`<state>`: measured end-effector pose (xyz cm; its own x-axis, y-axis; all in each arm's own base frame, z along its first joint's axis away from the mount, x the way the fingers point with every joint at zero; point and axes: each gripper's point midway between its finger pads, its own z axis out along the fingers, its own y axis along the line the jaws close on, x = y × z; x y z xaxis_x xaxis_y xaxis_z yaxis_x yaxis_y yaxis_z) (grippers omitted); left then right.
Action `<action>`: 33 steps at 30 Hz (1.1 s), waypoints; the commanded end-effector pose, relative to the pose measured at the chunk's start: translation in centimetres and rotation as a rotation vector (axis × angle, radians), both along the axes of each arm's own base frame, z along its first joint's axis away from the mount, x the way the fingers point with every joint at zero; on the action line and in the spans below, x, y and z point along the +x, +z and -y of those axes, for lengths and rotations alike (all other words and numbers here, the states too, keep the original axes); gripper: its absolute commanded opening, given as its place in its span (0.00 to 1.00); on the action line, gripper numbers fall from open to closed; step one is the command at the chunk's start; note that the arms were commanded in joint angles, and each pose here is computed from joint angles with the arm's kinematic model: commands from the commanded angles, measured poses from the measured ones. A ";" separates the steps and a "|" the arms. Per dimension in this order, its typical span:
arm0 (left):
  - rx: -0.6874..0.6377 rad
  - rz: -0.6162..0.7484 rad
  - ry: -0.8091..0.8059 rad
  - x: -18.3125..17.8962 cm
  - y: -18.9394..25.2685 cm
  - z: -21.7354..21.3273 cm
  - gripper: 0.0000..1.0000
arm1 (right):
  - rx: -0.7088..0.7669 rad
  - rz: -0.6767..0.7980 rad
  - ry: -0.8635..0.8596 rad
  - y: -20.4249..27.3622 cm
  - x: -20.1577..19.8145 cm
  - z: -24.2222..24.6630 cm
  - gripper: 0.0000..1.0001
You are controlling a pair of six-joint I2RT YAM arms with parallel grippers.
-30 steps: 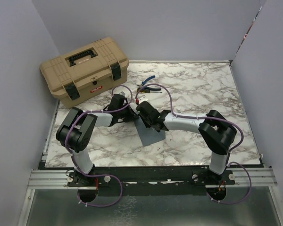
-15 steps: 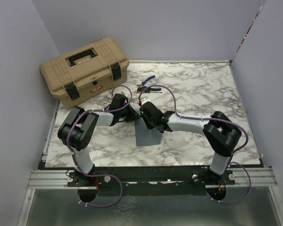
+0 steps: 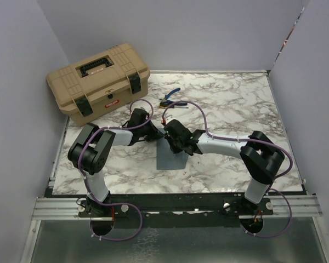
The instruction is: Place the letter into the envelope and seal it
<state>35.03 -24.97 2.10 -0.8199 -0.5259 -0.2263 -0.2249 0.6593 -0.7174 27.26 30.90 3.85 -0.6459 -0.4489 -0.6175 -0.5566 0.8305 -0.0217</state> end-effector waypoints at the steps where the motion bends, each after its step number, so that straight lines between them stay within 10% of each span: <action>1: 0.209 -0.208 0.030 -4.3 -6.8 -3.7 0.00 | -0.079 0.004 -0.055 -2.1 0.9 1.3 0.00; 12: 0.206 -0.213 0.018 -4.3 -7.1 -3.6 0.00 | -0.098 0.100 -0.096 -1.1 5.2 0.7 0.00; 33: 0.229 -0.257 0.051 -4.8 -8.7 -4.2 0.00 | 0.030 -0.146 0.220 -2.7 -3.9 0.3 0.00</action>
